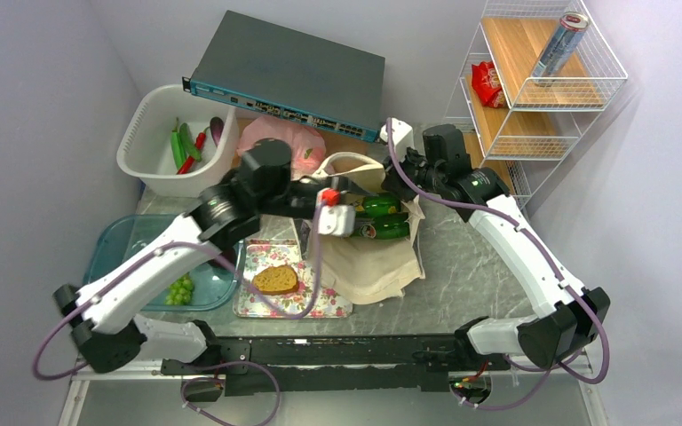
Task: Untie the knot of the grocery bags and take out the mixed food
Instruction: Adjust the bottle in the takeout bag, then pick up the bottle from the takeout bag.
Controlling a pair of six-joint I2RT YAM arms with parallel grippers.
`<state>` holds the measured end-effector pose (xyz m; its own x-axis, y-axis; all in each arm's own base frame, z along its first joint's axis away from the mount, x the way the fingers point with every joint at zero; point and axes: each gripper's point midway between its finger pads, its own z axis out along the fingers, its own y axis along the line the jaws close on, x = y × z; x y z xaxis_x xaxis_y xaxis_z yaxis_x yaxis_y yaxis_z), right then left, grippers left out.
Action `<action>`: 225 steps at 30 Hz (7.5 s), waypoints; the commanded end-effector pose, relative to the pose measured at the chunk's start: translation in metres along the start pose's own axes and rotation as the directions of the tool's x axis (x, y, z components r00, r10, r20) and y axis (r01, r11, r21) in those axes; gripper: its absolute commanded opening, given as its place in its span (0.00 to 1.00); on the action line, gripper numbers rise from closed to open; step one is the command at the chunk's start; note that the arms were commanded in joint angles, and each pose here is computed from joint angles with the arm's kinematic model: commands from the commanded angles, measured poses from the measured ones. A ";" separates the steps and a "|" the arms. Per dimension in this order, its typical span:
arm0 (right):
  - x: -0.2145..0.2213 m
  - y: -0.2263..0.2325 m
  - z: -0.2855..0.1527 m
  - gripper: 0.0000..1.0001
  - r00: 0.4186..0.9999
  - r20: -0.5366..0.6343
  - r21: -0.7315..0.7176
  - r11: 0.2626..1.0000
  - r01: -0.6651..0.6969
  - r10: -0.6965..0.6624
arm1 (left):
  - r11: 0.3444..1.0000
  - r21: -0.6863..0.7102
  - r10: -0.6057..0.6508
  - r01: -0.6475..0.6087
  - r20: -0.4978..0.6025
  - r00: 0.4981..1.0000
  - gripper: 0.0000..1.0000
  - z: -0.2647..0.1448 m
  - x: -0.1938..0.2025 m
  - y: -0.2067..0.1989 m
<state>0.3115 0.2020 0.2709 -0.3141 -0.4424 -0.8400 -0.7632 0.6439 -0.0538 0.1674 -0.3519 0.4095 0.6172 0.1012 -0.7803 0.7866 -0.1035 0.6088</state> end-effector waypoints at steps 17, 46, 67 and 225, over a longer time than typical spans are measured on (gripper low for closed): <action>-0.054 0.001 -0.014 0.00 0.986 0.144 0.000 0.996 -0.084 0.083 | 0.877 -0.158 -0.479 0.454 -0.374 0.795 0.65 0.105 0.288 -0.050; -0.049 -0.003 -0.011 0.00 0.992 0.118 0.026 0.999 -0.040 0.037 | 0.984 -0.133 -0.176 0.116 -0.785 0.594 0.78 0.085 0.271 -0.060; -0.052 0.009 -0.006 0.00 0.995 0.094 -0.037 0.999 -0.031 0.035 | 0.993 0.109 0.056 0.035 -0.731 0.680 0.71 0.109 0.338 -0.034; -0.051 0.014 0.024 0.00 0.996 0.085 -0.104 0.995 -0.011 0.020 | 0.744 -0.525 -0.482 0.413 0.005 0.876 0.77 0.039 0.196 0.031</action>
<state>0.3253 0.2267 0.2613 -0.3805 -0.4374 -0.8148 -0.7765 0.6296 0.0246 0.3022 -0.3519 0.2369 0.0608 0.2377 -0.9694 0.8351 0.5198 0.1799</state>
